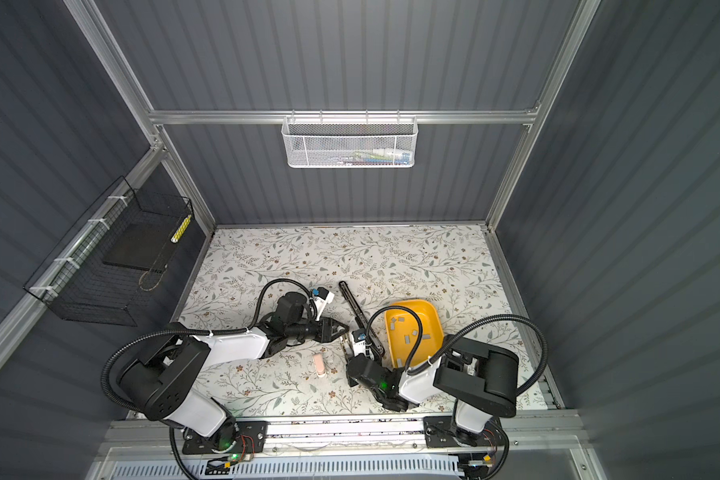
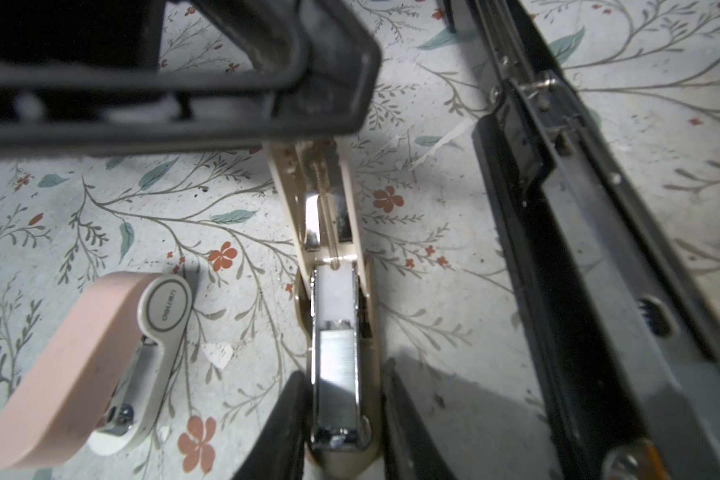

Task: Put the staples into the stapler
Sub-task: 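Lower the left gripper onto the raised lid of the cream stapler, then press the cream stapler's lid down with left gripper while right gripper nears black stapler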

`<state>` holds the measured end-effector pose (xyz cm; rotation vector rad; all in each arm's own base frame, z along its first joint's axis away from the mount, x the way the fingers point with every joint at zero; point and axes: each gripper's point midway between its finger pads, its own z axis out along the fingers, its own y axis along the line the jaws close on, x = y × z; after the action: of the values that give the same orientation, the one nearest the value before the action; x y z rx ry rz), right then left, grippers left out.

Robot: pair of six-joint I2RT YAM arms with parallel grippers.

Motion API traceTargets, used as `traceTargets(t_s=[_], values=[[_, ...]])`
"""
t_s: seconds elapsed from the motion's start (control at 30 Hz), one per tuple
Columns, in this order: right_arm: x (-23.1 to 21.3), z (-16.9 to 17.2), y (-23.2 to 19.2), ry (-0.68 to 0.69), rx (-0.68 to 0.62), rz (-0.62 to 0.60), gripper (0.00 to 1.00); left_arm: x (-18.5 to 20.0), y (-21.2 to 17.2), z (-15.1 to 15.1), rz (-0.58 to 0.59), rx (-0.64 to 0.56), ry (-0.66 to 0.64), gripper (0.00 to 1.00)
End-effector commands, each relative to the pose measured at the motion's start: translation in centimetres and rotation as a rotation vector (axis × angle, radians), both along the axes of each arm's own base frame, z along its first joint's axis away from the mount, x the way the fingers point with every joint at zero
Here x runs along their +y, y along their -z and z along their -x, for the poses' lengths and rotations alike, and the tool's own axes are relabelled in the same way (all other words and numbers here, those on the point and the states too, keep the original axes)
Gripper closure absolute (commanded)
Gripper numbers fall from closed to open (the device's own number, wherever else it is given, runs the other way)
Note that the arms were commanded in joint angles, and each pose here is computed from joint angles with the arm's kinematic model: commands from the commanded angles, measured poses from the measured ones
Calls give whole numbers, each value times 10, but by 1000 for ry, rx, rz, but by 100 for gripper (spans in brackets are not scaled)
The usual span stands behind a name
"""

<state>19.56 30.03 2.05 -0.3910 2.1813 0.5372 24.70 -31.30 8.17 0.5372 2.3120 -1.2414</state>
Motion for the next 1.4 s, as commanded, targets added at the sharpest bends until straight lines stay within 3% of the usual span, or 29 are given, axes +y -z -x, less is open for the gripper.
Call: traceTargets(t_s=[0.0, 0.3, 0.43, 0.8, 1.07, 1.27, 1.37], values=[[-8, 13, 26, -29, 84, 28, 74, -14, -11, 24, 54, -38, 95, 57], [-8, 11, 25, -18, 80, 3, 74, -1, 7, 66, 75, -3, 96, 54], [-8, 13, 18, -32, 69, -13, 58, 9, 28, 63, 5, 2, 55, 54], [-18, 17, -25, -60, -10, -61, 60, 19, 52, 50, -119, 1, -16, 62], [-14, 7, -57, -26, -46, -45, 58, 19, 24, 45, -102, -47, -28, 58], [-14, 8, -30, 18, -52, 63, 50, 35, -15, 21, -133, -151, -155, 50], [-11, 7, -10, 27, -37, 100, 50, 45, -25, 7, -119, -130, -198, 49]])
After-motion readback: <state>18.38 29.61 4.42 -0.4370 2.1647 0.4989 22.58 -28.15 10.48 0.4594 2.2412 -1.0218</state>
